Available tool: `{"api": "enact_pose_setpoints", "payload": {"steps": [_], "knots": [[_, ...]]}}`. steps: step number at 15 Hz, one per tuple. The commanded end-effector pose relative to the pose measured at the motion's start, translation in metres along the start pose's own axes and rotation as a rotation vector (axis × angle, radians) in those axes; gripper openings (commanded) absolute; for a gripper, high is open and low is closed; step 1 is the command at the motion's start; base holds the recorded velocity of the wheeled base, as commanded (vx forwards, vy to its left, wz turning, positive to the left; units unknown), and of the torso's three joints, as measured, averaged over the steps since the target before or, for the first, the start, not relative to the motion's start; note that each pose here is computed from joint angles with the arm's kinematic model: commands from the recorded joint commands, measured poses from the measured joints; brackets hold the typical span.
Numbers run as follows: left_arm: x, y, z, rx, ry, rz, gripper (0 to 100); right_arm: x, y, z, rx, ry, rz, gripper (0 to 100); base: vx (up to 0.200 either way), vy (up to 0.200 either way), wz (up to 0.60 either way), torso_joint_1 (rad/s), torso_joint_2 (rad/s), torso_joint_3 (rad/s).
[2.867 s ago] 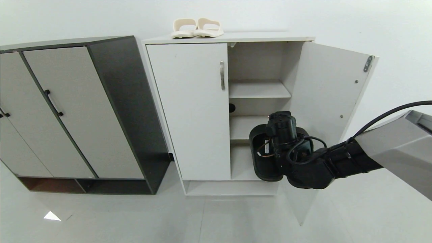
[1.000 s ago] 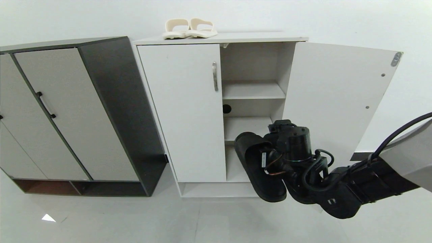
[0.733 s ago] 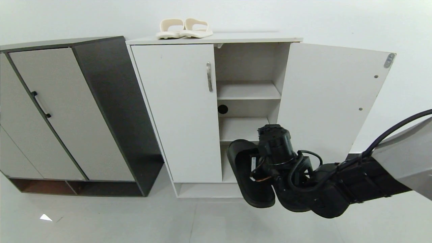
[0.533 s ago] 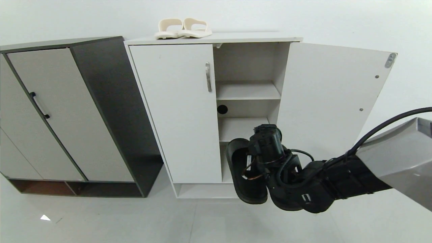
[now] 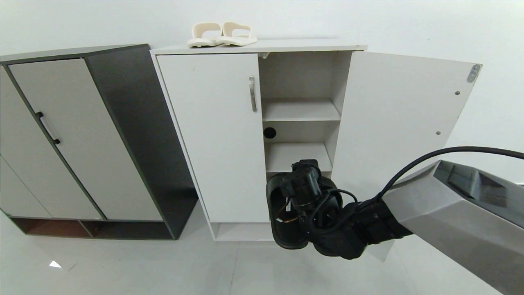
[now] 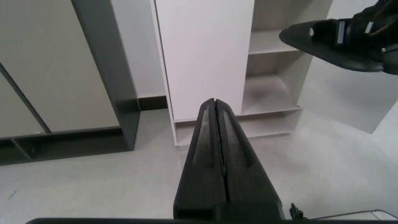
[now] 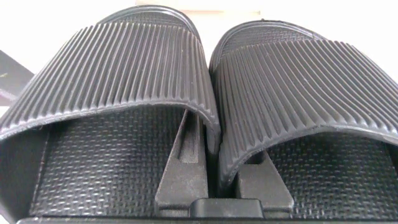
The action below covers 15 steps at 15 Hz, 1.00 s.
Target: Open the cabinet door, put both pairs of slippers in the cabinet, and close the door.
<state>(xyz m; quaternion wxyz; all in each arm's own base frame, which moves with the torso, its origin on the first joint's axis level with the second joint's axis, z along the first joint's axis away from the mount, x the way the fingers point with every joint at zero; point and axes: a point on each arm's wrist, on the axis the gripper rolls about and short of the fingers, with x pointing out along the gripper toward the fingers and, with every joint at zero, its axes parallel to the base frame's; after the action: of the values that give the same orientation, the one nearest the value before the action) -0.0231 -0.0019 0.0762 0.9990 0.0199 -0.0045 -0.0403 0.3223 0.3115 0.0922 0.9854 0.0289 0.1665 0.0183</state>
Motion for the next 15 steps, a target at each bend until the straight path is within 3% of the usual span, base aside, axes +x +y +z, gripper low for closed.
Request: {"api": "enact_pose_setpoints", "payload": {"steps": [1,8,15], "knots": [[0.000,0.000,0.000,0.000,0.001,-0.001,0,0.011,0.006,-0.009,-0.014,-0.009,0.001,0,0.000,0.000,0.00,-0.002,0.00,-0.105],[0.000,0.000,0.000,-0.001,0.001,0.001,0,0.049,0.005,-0.016,-0.076,-0.253,-0.054,0,0.000,0.000,0.00,0.006,0.00,-0.189],[0.000,0.000,0.000,0.000,0.001,0.001,0,0.037,0.000,0.008,-0.035,-0.306,-0.055,0,0.000,0.000,0.00,0.008,0.01,-0.196]]}}
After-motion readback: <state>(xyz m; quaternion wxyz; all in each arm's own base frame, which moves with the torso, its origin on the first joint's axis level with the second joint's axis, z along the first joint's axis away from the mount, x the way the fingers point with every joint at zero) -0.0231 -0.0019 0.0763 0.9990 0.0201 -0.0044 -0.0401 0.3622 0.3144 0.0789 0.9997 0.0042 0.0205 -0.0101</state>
